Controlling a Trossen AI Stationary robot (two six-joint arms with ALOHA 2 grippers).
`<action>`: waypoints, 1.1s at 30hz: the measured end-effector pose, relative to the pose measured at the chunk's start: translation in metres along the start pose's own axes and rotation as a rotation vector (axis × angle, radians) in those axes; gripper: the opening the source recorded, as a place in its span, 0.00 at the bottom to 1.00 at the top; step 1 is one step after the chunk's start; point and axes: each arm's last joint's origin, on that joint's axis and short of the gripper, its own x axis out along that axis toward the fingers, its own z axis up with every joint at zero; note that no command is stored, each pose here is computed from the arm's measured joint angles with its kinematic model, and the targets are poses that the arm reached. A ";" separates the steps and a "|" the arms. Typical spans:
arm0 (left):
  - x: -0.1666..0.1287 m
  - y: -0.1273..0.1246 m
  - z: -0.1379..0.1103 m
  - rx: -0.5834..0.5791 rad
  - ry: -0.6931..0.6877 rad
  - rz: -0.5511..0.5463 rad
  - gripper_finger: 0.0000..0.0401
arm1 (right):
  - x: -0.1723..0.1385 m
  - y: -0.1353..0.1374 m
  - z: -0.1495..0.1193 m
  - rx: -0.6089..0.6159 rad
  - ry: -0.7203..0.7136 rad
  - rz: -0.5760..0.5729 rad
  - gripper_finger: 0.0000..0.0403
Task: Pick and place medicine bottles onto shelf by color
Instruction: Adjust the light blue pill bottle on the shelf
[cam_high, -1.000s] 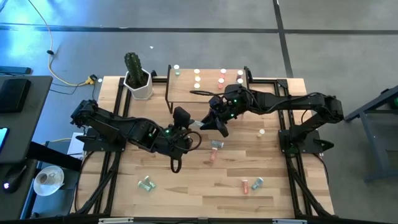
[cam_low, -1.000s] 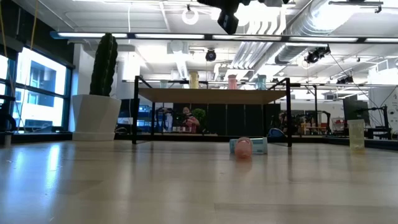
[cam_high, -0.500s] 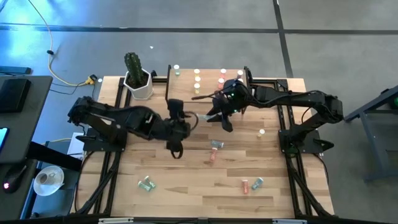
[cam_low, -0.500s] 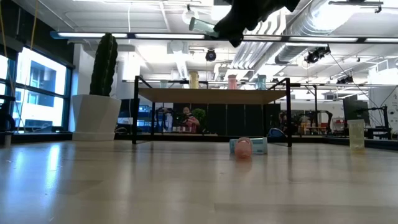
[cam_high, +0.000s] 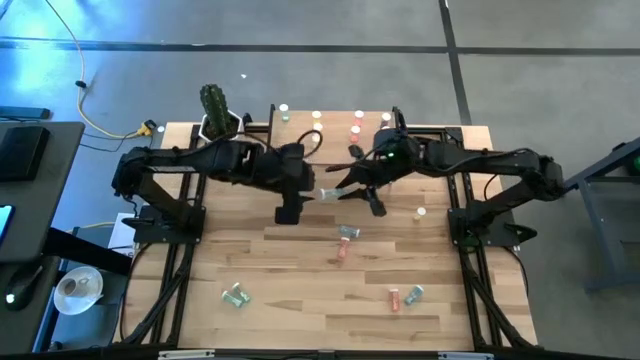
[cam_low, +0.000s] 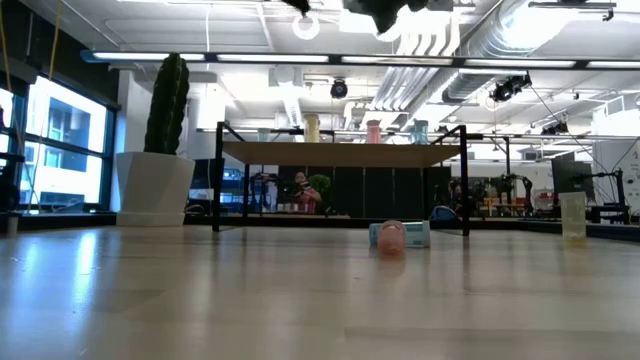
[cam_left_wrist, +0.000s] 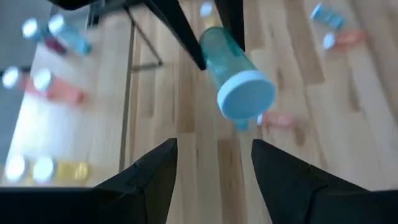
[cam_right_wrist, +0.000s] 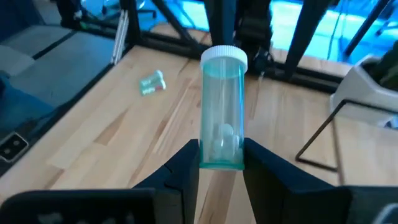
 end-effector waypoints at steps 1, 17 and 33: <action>0.000 0.002 0.002 0.007 -0.030 -0.015 0.49 | -0.006 0.002 0.002 0.002 -0.011 -0.005 0.24; -0.006 0.022 0.036 0.047 -0.422 0.004 0.49 | -0.095 0.030 0.028 0.055 -0.191 -0.150 0.24; -0.009 0.023 0.043 -0.006 -0.514 -0.036 0.49 | -0.066 0.029 0.023 0.111 -0.117 -0.104 0.24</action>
